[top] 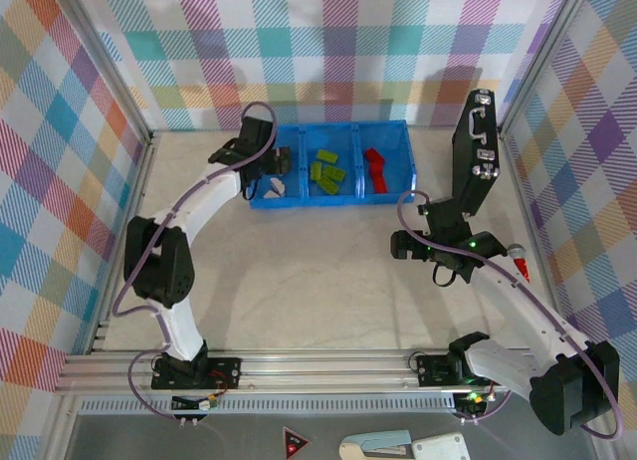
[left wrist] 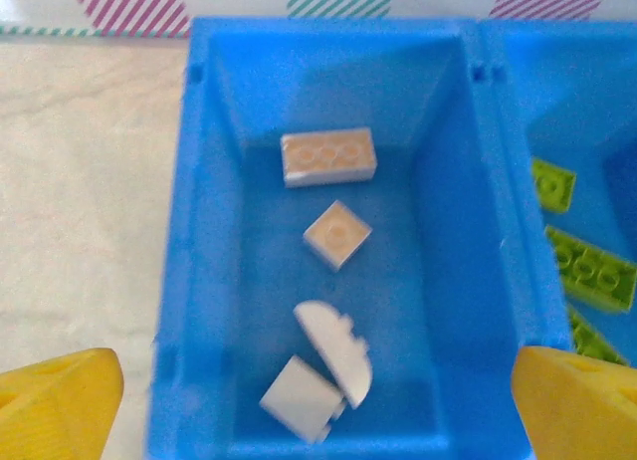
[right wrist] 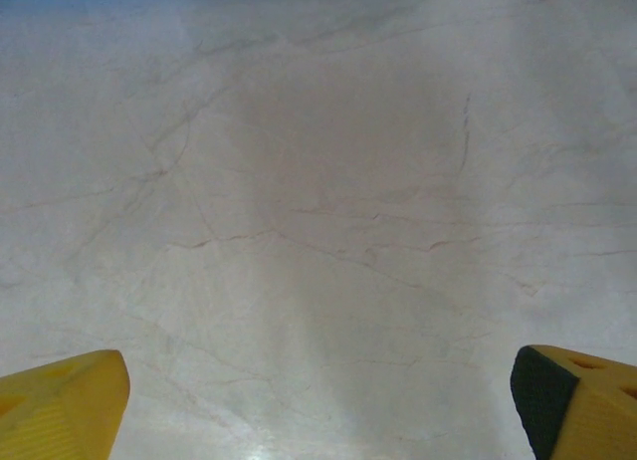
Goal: Sort the legos into containers by color
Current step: Reset both arms
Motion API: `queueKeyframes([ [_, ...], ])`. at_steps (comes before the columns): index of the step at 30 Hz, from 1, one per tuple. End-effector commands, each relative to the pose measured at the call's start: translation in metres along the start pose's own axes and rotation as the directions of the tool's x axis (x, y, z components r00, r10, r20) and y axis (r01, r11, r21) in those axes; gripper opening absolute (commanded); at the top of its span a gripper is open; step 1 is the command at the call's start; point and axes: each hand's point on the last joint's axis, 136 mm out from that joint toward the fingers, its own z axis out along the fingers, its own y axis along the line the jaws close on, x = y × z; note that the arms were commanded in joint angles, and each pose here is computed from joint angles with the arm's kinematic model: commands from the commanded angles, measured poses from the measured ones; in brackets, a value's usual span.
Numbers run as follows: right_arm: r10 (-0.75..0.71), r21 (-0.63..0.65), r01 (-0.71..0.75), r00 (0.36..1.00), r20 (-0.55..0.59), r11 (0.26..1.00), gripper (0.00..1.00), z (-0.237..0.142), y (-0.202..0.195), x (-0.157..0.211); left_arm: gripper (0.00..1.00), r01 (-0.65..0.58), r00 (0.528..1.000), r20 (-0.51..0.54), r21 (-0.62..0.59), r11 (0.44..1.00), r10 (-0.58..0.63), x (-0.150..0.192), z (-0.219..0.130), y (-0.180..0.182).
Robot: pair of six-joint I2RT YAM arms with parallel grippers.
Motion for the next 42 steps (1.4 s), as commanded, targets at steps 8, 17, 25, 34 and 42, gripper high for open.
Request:
queueKeyframes([
  [8,-0.016,0.172,-0.006,0.992,0.123,0.985,0.99,0.027,-0.032,-0.019,1.0,0.031,0.999,0.02,-0.145,0.989,-0.028,0.053,-0.053,0.061],
  [17,-0.08,0.304,0.009,0.972,0.221,0.953,0.99,0.05,-0.067,-0.02,1.0,0.058,0.997,-0.02,-0.33,0.942,-0.069,0.126,-0.054,0.124],
  [25,-0.111,0.317,0.002,0.939,0.326,0.948,0.99,0.067,-0.092,-0.022,0.99,0.101,0.995,0.04,-0.398,0.912,-0.093,0.149,-0.045,0.158],
  [34,-0.126,0.263,0.01,0.895,0.427,0.965,0.99,0.082,-0.087,-0.054,1.0,0.043,0.996,0.087,-0.257,0.965,-0.021,0.143,-0.012,0.141],
  [42,-0.168,0.222,0.065,0.858,0.485,0.973,0.99,0.095,-0.078,-0.081,1.0,0.014,0.98,0.198,-0.157,0.988,0.018,0.134,0.007,0.127],
])
